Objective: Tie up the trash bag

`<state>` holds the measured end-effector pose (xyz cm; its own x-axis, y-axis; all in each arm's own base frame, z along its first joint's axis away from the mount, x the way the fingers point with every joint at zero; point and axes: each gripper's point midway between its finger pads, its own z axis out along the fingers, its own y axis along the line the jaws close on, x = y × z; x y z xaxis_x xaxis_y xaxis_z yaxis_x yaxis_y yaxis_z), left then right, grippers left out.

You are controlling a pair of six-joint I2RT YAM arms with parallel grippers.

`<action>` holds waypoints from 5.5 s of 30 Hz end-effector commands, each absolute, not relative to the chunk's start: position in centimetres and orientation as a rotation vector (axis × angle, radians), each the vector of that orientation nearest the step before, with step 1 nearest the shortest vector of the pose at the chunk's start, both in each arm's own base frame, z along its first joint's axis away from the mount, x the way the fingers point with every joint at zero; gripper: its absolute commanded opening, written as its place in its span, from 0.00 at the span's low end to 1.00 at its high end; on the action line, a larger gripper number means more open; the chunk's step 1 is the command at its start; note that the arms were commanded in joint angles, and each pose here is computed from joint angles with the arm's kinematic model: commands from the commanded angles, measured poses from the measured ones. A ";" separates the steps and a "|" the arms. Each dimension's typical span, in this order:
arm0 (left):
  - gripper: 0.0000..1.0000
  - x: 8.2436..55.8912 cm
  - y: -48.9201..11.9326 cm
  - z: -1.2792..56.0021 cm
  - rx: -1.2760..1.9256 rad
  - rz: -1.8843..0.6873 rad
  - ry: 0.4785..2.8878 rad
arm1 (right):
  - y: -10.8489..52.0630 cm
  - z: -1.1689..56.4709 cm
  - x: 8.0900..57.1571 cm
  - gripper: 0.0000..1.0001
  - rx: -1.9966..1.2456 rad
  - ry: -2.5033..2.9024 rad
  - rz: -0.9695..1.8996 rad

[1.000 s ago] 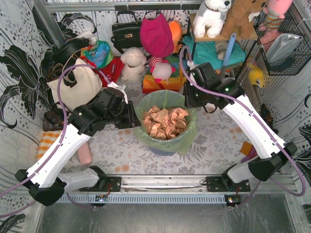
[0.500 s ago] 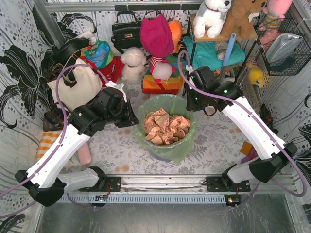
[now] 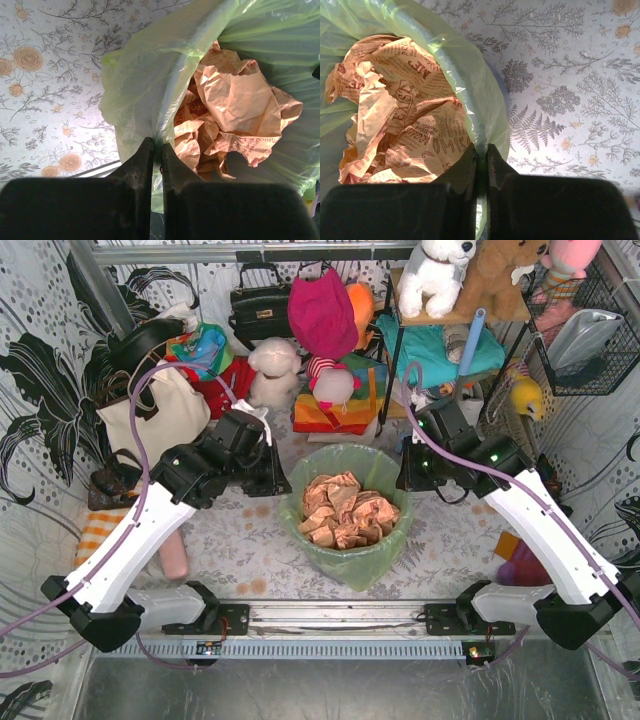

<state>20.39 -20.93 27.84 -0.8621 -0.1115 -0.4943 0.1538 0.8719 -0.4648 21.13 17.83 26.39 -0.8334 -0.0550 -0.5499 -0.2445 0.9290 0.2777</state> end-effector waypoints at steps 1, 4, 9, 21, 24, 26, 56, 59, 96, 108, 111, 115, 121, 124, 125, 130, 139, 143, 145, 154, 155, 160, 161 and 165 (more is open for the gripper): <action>0.18 18.6 -21.6 29.9 0.122 -0.797 2.495 | 19.4 26.2 23.2 0.00 -0.164 2.477 0.492; 0.29 17.4 -21.5 30.3 0.148 -0.839 2.506 | 20.4 26.5 25.2 0.00 -0.208 2.426 0.486; 0.32 15.7 -21.6 29.8 0.164 -0.928 2.510 | 23.4 26.5 28.4 0.07 -0.352 2.386 0.513; 0.49 14.1 -21.1 30.7 0.142 -1.010 2.467 | 25.7 27.8 30.3 0.31 -0.484 2.353 0.542; 0.57 15.0 -19.4 30.7 0.097 -0.863 2.462 | 24.7 29.4 30.1 0.41 -0.432 2.333 0.514; 0.60 16.3 -17.8 30.9 0.033 -0.728 2.441 | 23.6 30.6 29.8 0.49 -0.372 2.318 0.484; 0.29 21.7 -18.6 28.3 0.153 -0.465 2.492 | 20.6 25.4 21.9 0.13 -0.037 2.487 0.655; 0.26 20.6 -19.0 28.1 0.161 -0.526 2.514 | 20.9 26.0 22.4 0.10 -0.068 2.480 0.645; 0.25 19.3 -17.0 28.8 0.076 -0.491 2.494 | 16.2 18.8 18.3 0.56 0.147 2.458 0.614; 0.23 18.9 -17.1 28.5 0.077 -0.510 2.511 | 19.6 12.5 17.1 0.54 0.223 2.495 1.005; 0.23 18.9 -17.2 28.5 0.073 -0.520 2.509 | 20.0 11.4 17.2 0.53 0.229 2.504 1.038; 0.23 18.8 -17.3 28.4 0.075 -0.528 2.514 | 20.7 9.7 16.9 0.51 0.237 2.553 1.069; 0.23 18.7 -17.5 28.3 0.074 -0.538 2.516 | 20.6 7.4 16.7 0.47 0.264 2.606 1.052; 0.23 18.6 -17.4 28.2 0.075 -0.539 2.519 | 20.6 6.4 16.5 0.45 0.273 2.628 1.044; 0.23 18.6 -17.4 28.2 0.076 -0.539 2.518 | 20.6 6.2 16.4 0.45 0.276 2.631 1.046; 0.33 18.8 -16.6 28.7 0.042 -0.502 2.494 | 20.3 5.8 16.4 0.29 0.295 2.634 1.039; 0.56 20.4 -10.1 32.3 -0.324 -0.300 2.206 | 20.0 6.2 16.7 0.12 0.286 2.644 1.012; 0.57 19.4 -8.1 29.6 -0.464 -0.222 2.213 | 20.0 6.7 16.8 0.07 0.273 2.645 1.008; 0.58 18.9 -7.8 27.5 -0.505 -0.206 2.238 | 19.9 6.9 16.8 0.06 0.264 2.651 0.998; 0.59 18.7 -13.5 19.8 -0.512 -0.531 2.363 | 19.7 7.7 17.1 0.04 0.228 2.683 0.950; 0.59 18.6 -13.9 19.0 -0.516 -0.563 2.371 | 19.7 7.9 17.2 0.05 0.226 2.682 0.948; 0.58 18.1 -14.7 15.2 -0.556 -0.705 2.404 | 19.8 8.5 17.4 0.05 0.229 2.666 0.949; 0.58 18.0 -14.9 14.7 -0.547 -0.742 2.405 | 19.8 8.4 17.4 0.04 0.234 2.670 0.949; 0.59 17.7 -16.3 13.6 -0.470 -0.883 2.380 | 19.8 8.3 17.3 0.04 0.241 2.674 0.951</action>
